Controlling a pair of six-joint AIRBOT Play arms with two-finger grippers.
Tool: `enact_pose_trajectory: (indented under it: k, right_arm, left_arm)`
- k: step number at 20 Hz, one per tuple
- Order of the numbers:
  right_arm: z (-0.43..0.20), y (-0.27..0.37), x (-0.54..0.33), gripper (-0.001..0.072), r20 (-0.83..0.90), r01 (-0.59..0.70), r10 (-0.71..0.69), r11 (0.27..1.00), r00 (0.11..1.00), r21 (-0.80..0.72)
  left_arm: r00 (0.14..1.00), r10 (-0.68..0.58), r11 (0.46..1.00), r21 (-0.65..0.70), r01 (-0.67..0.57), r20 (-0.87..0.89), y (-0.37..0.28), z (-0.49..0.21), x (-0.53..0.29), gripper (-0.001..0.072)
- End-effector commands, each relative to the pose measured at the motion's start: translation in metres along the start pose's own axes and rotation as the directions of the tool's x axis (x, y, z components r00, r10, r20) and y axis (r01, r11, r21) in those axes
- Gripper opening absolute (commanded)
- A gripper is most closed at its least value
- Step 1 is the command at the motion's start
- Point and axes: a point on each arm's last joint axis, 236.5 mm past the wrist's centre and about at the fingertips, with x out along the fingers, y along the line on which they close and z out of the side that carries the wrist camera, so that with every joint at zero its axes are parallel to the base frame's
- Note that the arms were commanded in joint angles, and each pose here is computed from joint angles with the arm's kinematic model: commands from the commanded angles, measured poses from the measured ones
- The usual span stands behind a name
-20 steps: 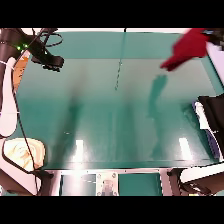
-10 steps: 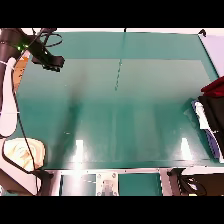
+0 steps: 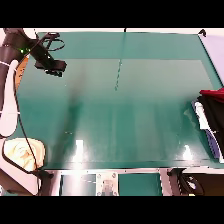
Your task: Fold the shirts.
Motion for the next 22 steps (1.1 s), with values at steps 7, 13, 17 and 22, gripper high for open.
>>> enact_pose_trajectory:
  k: [7,13,17,22]
  right_arm:
    - [-0.033,-0.124,-0.021,0.0020,-0.035,0.378,-0.376,0.920,0.926,0.101]
    - [-0.049,-0.204,0.002,0.0022,-0.145,0.589,-0.571,0.794,0.808,0.152]
    - [-0.056,-0.216,0.004,0.0588,-0.175,0.622,-0.599,0.768,0.782,0.153]
    - [-0.028,-0.066,0.037,0.0073,0.009,0.291,-0.291,0.954,0.957,-0.067]
  left_arm:
    - [1.000,-0.016,1.000,-0.001,0.015,-0.014,-0.003,-0.003,0.001,0.0024]
    - [1.000,-0.019,1.000,0.000,0.019,-0.011,-0.004,-0.003,0.001,0.0024]
    - [0.999,-0.035,0.999,0.011,0.035,0.000,-0.009,0.000,0.000,0.0024]
    - [0.976,-0.136,0.991,0.038,0.131,0.170,-0.041,0.026,-0.042,0.0023]
